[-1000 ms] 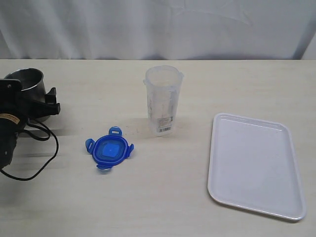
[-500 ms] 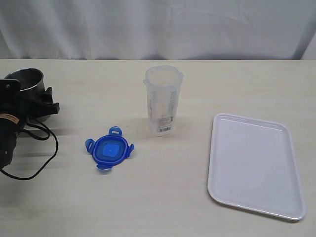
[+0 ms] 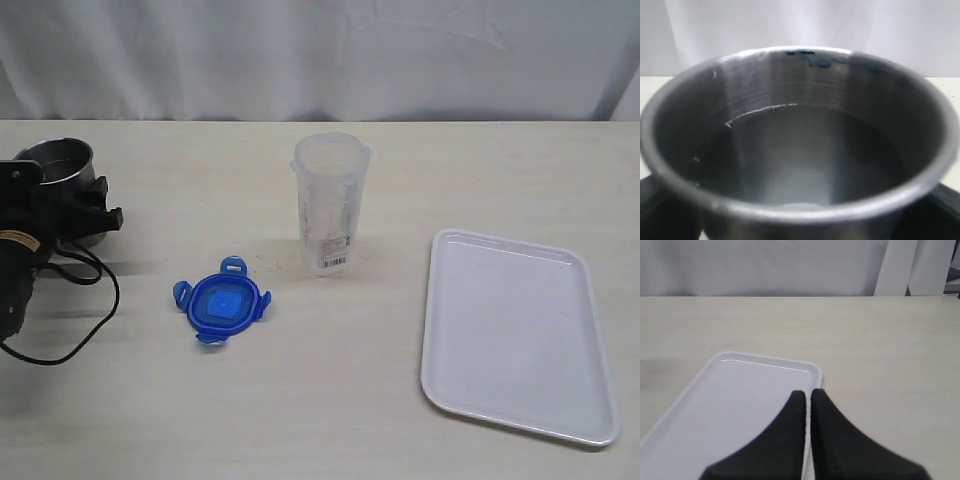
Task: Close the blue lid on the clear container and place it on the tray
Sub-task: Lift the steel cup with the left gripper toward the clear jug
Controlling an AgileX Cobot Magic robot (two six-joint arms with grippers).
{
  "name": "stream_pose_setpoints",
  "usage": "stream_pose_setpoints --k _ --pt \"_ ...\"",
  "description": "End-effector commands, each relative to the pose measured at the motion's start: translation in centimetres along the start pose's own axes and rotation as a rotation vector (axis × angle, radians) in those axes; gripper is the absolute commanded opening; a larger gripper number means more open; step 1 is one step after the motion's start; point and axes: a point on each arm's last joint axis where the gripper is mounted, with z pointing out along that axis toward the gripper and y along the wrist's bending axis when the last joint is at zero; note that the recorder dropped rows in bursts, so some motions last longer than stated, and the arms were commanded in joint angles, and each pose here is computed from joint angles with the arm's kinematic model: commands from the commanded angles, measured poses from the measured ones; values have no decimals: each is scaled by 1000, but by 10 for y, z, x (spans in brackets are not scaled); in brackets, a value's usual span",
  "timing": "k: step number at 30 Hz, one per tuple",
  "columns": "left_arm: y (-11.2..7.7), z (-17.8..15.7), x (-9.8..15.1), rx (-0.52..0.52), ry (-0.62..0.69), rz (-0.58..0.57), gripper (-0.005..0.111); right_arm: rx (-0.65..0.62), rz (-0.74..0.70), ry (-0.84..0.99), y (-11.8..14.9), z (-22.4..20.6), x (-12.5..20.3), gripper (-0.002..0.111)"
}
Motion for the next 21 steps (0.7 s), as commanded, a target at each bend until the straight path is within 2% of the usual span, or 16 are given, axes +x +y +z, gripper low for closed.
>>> stream_pose_setpoints --k 1,3,4,10,15,19,21 --pt "-2 0 -14 21 11 -13 0 -4 7 0 0 0 1 4" --pt "-4 -2 -23 49 14 -2 0 -4 7 0 0 0 1 4" --pt "-9 -4 -32 109 9 15 0 -4 7 0 0 0 1 4" --pt "-26 -13 -59 302 -35 20 0 -4 7 0 0 0 1 4" --pt "-40 4 -74 439 27 47 0 -4 7 0 0 0 1 4" --pt "-46 15 -92 497 -4 22 0 -4 7 0 0 0 1 4" --pt "-56 19 -103 576 -4 7 0 -4 7 0 0 0 1 4"
